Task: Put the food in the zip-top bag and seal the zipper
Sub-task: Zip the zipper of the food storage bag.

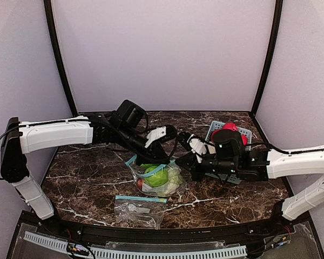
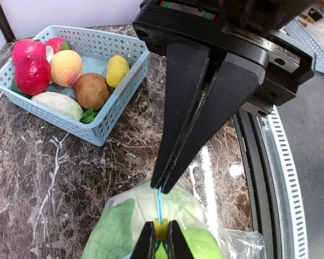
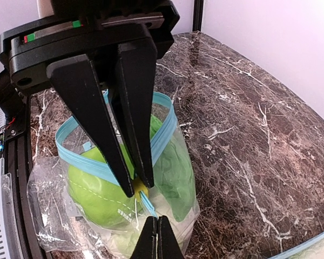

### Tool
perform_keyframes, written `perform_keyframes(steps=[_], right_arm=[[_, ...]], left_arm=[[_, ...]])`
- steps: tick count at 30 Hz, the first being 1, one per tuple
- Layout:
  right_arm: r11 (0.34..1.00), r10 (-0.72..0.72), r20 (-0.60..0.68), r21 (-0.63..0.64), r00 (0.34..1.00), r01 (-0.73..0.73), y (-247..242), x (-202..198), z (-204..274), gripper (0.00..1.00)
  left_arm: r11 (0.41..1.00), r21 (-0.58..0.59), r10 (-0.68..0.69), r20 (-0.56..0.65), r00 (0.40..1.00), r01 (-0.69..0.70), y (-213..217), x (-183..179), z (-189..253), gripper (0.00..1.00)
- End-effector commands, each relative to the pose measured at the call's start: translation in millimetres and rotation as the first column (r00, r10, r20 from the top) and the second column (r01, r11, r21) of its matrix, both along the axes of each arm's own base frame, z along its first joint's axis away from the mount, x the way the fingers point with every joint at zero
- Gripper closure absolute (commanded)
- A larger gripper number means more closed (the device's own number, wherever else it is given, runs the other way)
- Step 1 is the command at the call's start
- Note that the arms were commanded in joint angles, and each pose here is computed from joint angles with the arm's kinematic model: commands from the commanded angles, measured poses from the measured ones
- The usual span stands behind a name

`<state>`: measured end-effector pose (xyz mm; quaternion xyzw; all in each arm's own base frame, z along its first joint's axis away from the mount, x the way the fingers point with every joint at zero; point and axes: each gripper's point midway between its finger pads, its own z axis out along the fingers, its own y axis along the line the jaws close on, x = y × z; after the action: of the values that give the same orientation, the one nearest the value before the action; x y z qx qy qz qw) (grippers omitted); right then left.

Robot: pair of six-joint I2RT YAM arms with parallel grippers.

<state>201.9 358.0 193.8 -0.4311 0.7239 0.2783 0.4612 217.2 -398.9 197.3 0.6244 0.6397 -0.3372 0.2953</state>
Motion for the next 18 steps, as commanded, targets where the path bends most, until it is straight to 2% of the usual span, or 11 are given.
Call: perform_keyframes(steps=[1, 13, 18], right_arm=[[0.99, -0.137, 0.045, 0.019, 0.989, 0.137, -22, 22, 11, 1.0], [0.982, -0.188, 0.03, 0.027, 0.982, 0.187, -35, 26, 6, 1.0], [0.989, -0.143, 0.013, 0.047, 0.99, 0.142, -30, 19, 7, 1.0]], left_arm=[[0.993, 0.113, 0.033, -0.032, 0.999, -0.029, 27, -8, -10, 0.99], [0.991, 0.12, 0.069, -0.017, 0.998, -0.066, 40, 1, -9, 0.99], [0.992, 0.109, 0.063, -0.04, 0.997, -0.058, 39, -2, -8, 0.99]])
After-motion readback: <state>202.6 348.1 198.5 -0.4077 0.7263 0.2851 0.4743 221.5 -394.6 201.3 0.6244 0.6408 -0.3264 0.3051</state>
